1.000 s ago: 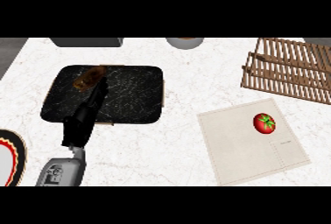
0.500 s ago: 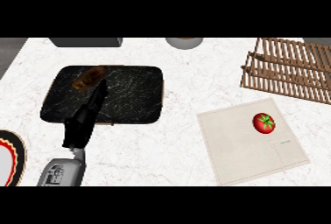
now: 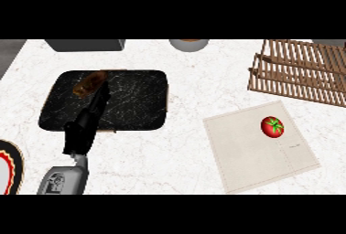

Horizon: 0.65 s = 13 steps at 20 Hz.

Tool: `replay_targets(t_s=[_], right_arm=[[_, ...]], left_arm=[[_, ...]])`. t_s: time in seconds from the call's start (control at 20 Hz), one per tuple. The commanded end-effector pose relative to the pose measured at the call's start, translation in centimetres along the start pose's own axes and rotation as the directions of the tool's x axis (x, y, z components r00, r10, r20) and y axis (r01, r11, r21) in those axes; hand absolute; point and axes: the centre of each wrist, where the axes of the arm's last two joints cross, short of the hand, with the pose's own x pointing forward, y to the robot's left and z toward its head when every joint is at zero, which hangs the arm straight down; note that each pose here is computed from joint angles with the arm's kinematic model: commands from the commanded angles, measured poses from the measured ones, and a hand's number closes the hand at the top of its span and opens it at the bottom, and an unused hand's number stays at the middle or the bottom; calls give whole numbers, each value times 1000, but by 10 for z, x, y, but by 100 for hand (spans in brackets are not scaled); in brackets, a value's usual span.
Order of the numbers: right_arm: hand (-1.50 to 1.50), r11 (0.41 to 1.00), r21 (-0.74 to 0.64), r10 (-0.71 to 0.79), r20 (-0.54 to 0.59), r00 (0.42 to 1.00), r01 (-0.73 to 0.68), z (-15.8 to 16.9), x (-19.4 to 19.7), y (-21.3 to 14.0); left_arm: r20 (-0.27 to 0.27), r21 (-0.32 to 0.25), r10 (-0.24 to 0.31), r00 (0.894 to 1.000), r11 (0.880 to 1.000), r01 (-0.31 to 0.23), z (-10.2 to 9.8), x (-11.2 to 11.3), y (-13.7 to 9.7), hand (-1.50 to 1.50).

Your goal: Pick the bell pepper from the placemat and place it in the tiered shelf

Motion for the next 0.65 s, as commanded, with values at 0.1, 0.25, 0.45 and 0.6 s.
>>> replay_targets(t_s=[0.1,0.25,0.45,0.6], right_arm=[[-150,993,25,119,-118,986,-117,-33,-9,-83],[-150,984,74,168,-113,979,-160,-35,-34,-124],[-150,967,128,231,-90,969,-218,-31,-41,-175],[-150,976,130,188,-93,978,-175,-30,-53,-217]], left_arm=[[1,10,12,1000,1000,-12,1,1,-1,0],[-9,44,-5,1000,999,5,-1,-1,3,0],[-9,18,13,1000,1000,-12,13,-13,4,0],[-13,10,-9,1000,1000,9,10,3,3,0]])
